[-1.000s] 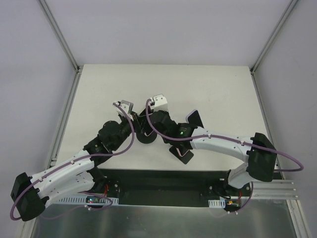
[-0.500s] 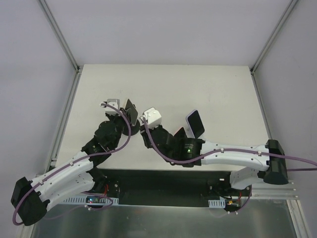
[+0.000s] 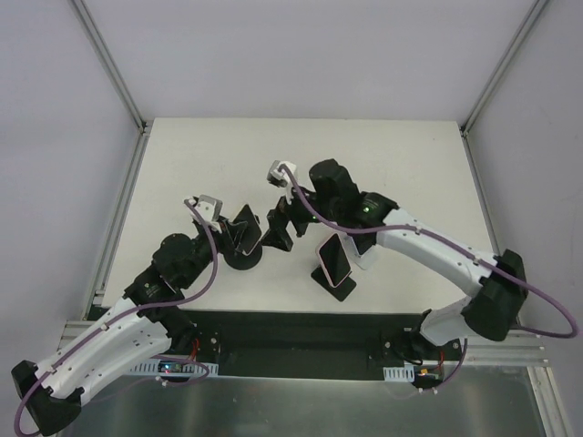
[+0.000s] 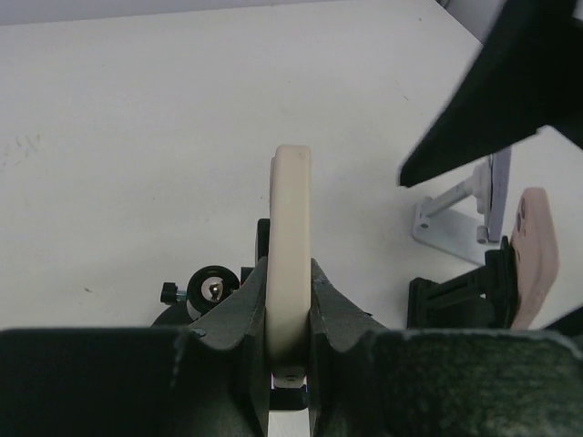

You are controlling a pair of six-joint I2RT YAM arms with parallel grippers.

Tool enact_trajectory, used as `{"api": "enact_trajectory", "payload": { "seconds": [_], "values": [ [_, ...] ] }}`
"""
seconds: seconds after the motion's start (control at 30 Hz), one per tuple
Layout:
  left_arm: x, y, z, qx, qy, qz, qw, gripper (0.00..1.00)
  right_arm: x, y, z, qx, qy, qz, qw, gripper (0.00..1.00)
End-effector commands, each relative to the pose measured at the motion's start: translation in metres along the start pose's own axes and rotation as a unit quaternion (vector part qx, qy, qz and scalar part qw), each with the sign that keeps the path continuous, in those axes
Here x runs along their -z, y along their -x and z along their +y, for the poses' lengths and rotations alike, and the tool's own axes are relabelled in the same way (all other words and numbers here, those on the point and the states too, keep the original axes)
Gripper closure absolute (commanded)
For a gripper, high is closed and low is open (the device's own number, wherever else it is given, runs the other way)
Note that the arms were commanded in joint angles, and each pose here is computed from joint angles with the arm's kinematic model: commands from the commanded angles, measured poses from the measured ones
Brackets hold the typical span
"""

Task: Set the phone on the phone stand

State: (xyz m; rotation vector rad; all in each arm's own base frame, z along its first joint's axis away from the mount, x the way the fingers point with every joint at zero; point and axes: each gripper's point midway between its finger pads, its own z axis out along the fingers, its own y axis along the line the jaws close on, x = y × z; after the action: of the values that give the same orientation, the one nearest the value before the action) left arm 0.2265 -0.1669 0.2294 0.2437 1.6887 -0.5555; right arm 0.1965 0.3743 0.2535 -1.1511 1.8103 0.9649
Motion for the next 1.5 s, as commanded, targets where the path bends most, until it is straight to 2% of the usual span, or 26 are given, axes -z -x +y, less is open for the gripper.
{"api": "enact_trajectory", "payload": {
  "seconds": [0.0,0.17,0.4,0.5,0.6,0.63,0.73,0.87,1.0,1.03,1.07,1.1,1.13,1.17,1.2,1.23,1.27,1.3,1.33,1.37,1.4,1.43,1.47],
  "values": [
    [0.011,0.025,-0.038,-0.020,-0.105,-0.013,0.994,1.00,-0.015,-0.009,0.029,0.036,0.179,0.036,0.983,0.03],
    [0.013,0.019,-0.059,-0.041,-0.167,0.006,0.985,1.00,-0.037,-0.014,0.014,0.054,0.190,0.050,0.979,0.08],
    [0.009,0.013,-0.063,-0.056,-0.183,0.009,0.982,1.00,-0.054,-0.024,0.009,0.048,0.215,0.057,0.974,0.22],
    [0.009,0.011,-0.066,-0.057,-0.193,0.008,0.980,1.00,-0.053,-0.026,0.008,0.040,0.227,0.056,0.971,0.39],
    [0.009,0.010,-0.067,-0.059,-0.198,0.000,0.978,1.00,-0.054,-0.028,0.007,0.028,0.231,0.053,0.971,0.65],
    [0.008,0.010,-0.065,-0.059,-0.193,-0.003,0.980,1.00,-0.053,-0.027,0.007,0.024,0.230,0.054,0.971,0.99],
    [0.006,0.005,-0.059,-0.063,-0.180,-0.001,0.982,1.00,-0.052,-0.023,0.005,0.006,0.220,0.047,0.974,0.99],
    [0.003,-0.007,-0.056,-0.056,-0.174,0.006,0.983,1.00,-0.052,-0.026,-0.013,-0.058,0.130,0.037,0.989,1.00],
    [0.000,-0.012,-0.060,-0.039,-0.183,0.008,0.982,1.00,-0.047,-0.025,-0.032,-0.083,0.057,0.027,0.995,1.00],
    [0.001,-0.011,-0.061,-0.030,-0.185,0.007,0.982,1.00,-0.045,-0.029,-0.032,-0.081,0.053,0.033,0.995,0.80],
    [0.001,-0.011,-0.062,-0.026,-0.186,0.006,0.982,1.00,-0.042,-0.030,-0.028,-0.077,0.057,0.035,0.995,0.53],
    [-0.001,-0.008,-0.059,-0.020,-0.176,0.001,0.984,1.00,-0.035,-0.029,-0.023,-0.072,0.059,0.032,0.995,0.36],
    [-0.002,-0.006,-0.056,-0.003,-0.162,0.002,0.987,1.00,-0.031,-0.029,-0.019,-0.067,0.059,0.031,0.996,0.09],
    [-0.002,-0.004,-0.053,0.005,-0.152,-0.002,0.988,1.00,-0.030,-0.028,-0.011,-0.056,0.061,0.026,0.996,0.01],
    [-0.003,-0.001,-0.048,0.014,-0.135,-0.007,0.991,1.00,-0.023,-0.029,-0.009,-0.052,0.046,0.019,0.997,0.04],
    [-0.002,-0.003,-0.047,0.028,-0.128,-0.002,0.991,0.96,-0.021,-0.023,-0.006,-0.045,0.042,0.005,0.998,0.04],
    [-0.002,0.000,-0.044,0.046,-0.117,-0.003,0.992,0.76,-0.022,-0.021,0.006,-0.048,0.031,-0.008,0.998,0.04],
    [-0.001,0.002,-0.042,0.055,-0.108,-0.004,0.993,0.61,-0.020,-0.007,-0.001,-0.042,-0.005,-0.042,0.998,0.04],
    [-0.001,0.000,-0.037,0.073,-0.091,0.001,0.993,0.42,-0.021,-0.015,0.001,-0.044,-0.010,-0.044,0.998,0.04],
    [0.001,0.005,-0.037,0.080,-0.087,-0.004,0.993,0.37,-0.023,-0.013,0.010,-0.037,-0.012,-0.056,0.998,0.04],
    [0.002,0.008,-0.037,0.090,-0.085,-0.005,0.992,0.29,-0.020,-0.005,0.002,-0.031,-0.049,-0.077,0.995,0.04],
    [0.004,0.010,-0.036,0.094,-0.083,-0.006,0.992,0.25,-0.021,-0.005,0.005,-0.027,-0.054,-0.080,0.995,0.04],
    [0.008,0.015,-0.037,0.094,-0.084,-0.004,0.992,0.17,-0.022,-0.004,0.010,-0.023,-0.054,-0.081,0.995,0.04]
  ]
}}
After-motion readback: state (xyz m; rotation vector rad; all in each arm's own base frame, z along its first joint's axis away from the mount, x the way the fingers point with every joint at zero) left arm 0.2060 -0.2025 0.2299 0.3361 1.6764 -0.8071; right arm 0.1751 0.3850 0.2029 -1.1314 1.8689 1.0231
